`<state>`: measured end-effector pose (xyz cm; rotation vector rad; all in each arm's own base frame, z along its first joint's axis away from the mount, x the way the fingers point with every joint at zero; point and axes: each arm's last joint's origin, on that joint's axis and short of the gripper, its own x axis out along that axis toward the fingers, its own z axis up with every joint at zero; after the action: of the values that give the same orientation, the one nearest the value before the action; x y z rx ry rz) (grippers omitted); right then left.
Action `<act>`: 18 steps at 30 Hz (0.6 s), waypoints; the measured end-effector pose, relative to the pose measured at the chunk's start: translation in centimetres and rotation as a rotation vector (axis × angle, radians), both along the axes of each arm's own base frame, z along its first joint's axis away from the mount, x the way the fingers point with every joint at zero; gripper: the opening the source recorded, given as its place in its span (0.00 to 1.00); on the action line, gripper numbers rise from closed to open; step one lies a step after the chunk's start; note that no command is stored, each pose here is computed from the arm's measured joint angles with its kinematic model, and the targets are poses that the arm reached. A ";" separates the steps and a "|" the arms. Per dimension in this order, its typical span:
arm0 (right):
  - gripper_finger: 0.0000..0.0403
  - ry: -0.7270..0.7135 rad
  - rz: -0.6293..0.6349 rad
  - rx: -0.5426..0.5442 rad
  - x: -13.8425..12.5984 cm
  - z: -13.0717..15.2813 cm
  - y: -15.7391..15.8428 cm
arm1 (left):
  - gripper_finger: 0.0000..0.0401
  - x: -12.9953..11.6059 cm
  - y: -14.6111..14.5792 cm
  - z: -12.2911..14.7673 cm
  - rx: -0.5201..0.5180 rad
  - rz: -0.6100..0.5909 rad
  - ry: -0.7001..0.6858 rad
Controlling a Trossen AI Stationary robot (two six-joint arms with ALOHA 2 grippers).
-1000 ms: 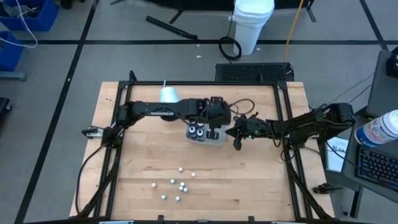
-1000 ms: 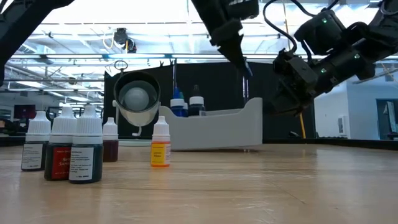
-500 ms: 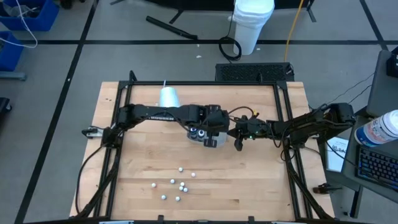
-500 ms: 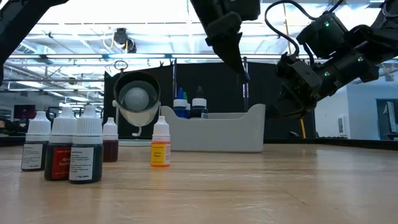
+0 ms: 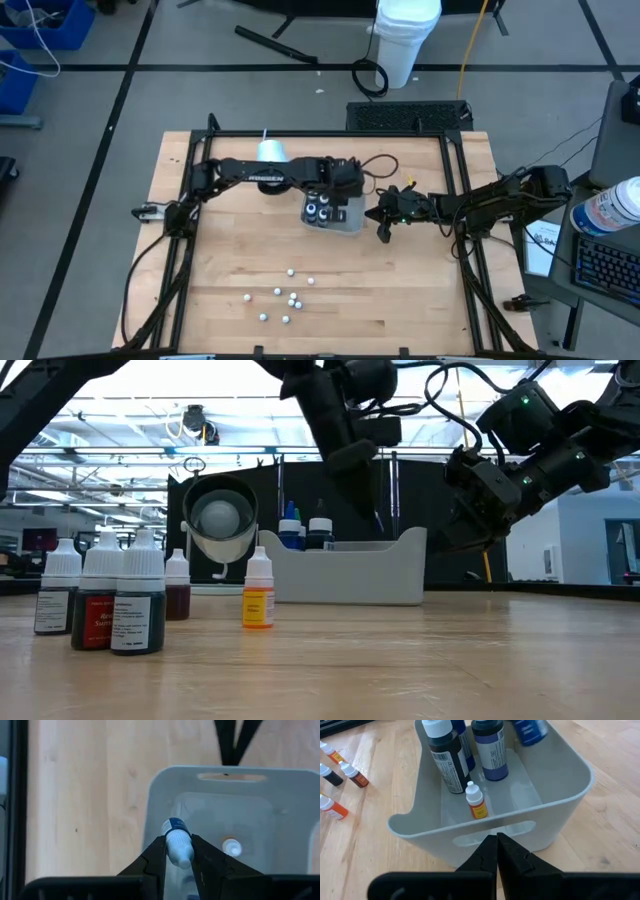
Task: Pick & Place food coloring
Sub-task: Put the blue food coloring bottle into the gray bin
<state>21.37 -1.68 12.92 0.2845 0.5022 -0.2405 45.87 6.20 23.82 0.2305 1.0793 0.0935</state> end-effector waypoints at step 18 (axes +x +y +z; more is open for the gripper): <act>0.00 -0.009 0.001 0.000 0.0 0.1 0.0 | 0.19 -0.1 -1.4 -1.7 -0.006 -0.108 0.032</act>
<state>21.42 -1.68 12.99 0.2851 0.4930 -0.2385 45.74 4.84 22.15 0.2848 1.0963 -0.0099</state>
